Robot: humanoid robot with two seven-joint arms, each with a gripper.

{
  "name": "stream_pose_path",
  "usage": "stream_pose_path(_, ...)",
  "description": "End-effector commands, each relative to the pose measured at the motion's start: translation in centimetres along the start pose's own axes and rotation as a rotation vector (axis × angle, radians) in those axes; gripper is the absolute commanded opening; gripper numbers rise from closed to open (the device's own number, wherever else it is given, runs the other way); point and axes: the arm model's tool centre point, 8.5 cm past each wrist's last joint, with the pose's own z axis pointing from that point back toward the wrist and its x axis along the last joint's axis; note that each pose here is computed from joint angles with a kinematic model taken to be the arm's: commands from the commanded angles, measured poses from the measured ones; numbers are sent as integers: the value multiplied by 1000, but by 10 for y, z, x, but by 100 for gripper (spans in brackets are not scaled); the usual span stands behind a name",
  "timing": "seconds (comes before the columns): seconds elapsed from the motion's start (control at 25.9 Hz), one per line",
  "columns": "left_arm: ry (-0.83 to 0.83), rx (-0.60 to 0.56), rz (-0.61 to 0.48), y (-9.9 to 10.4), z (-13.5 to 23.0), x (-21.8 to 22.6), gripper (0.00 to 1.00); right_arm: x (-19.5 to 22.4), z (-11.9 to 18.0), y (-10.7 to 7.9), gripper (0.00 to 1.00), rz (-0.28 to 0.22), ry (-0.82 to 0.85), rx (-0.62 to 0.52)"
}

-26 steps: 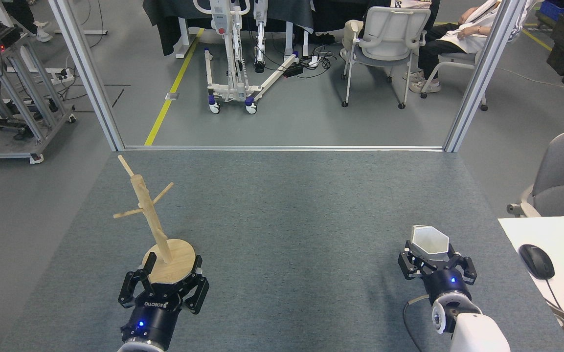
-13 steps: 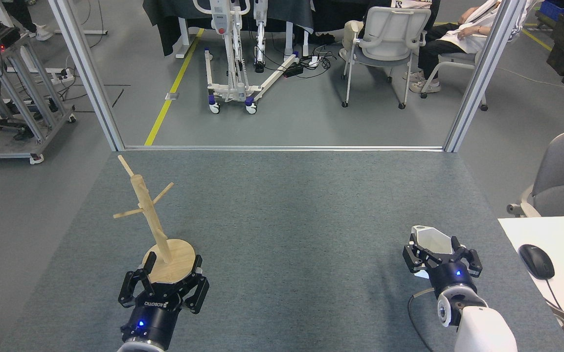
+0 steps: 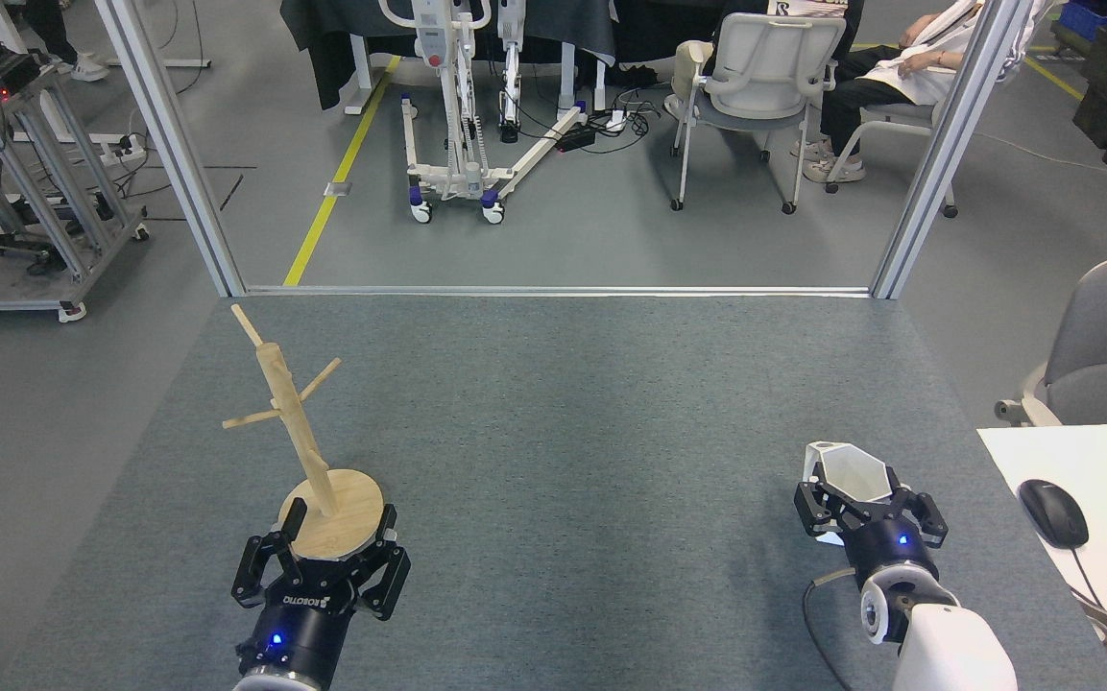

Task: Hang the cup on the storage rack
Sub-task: 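Lift the white cup upright with the right gripper, then carry the white cup with the right gripper toward the left gripper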

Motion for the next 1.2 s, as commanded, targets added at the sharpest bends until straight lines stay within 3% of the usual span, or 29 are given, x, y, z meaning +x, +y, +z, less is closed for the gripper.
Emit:
stream_pose_path(0.0, 0, 0, 1, 0, 0, 0, 100, 0, 0, -1, 42, -17, 0, -10)
stream_pose_path(0.12, -1, 0, -1, 0, 0, 0, 100, 0, 0, -1, 13, -33, 2, -5)
stream_pose_path(0.27, 1, -3, -1, -1, 1, 0, 100, 6, -2, -16, 1, -39, -17, -45)
stream_pose_path(0.5, 2, -5, -1, -2, 2, 0, 100, 11, 5, -89, 0, -69, -100, -180)
stream_pose_path(0.58, 0, -5, 0, -2, 2, 0, 100, 23, 14, -99, 0, -61, -91, -194)
stream_pose_path(0.74, -10, -1, -2, 0, 1, 0, 100, 84, 34, -118, 0, -13, -84, -240)
stream_pose_path(0.93, -15, -6, 5, -1, 1, 3, 100, 158, 70, -144, 0, -85, -143, -202)
stream_pose_path(1.16, -34, -7, 13, -1, 1, 6, 100, 245, 98, -168, 0, -71, -185, -246)
